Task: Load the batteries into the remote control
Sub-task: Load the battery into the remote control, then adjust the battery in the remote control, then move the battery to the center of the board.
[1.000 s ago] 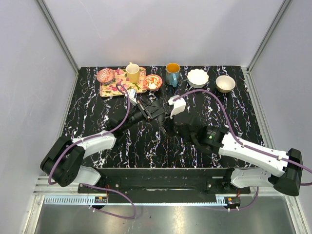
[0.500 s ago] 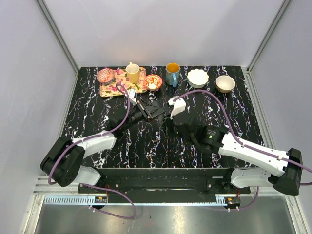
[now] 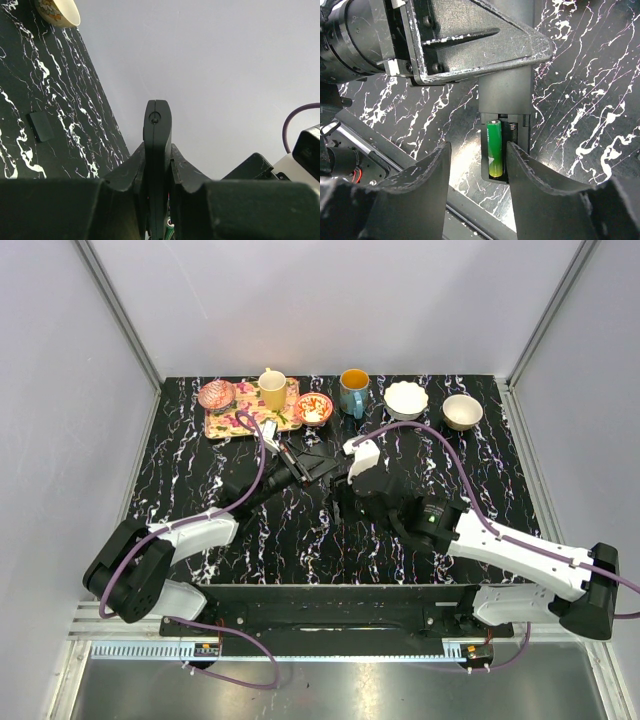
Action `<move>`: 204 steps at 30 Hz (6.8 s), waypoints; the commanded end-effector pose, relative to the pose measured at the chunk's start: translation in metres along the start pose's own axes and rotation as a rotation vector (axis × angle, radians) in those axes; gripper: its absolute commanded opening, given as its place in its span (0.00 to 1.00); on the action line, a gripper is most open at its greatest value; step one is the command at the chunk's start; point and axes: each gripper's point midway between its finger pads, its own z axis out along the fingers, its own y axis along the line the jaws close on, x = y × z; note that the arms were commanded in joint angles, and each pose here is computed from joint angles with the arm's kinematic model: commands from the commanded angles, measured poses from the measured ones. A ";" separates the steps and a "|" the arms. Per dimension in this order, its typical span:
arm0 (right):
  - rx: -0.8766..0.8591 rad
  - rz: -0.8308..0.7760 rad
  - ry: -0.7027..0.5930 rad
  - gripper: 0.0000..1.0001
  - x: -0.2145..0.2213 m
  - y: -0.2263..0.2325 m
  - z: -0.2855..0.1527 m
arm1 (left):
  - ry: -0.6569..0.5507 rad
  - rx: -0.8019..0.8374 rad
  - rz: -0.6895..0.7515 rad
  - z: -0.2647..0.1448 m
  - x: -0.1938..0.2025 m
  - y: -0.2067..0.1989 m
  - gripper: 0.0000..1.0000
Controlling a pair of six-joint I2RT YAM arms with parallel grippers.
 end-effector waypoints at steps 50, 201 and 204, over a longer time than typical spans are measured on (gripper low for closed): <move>-0.377 0.611 -0.024 0.89 -0.047 -0.005 -0.032 | -0.041 0.284 0.030 -0.001 -0.013 -0.061 0.00; 0.128 0.081 0.417 0.84 0.130 -0.054 0.109 | -0.147 0.026 0.178 -0.127 -0.003 -0.017 0.00; 0.151 0.022 0.439 0.89 0.133 -0.057 0.124 | -0.148 0.027 0.185 -0.128 -0.003 -0.018 0.00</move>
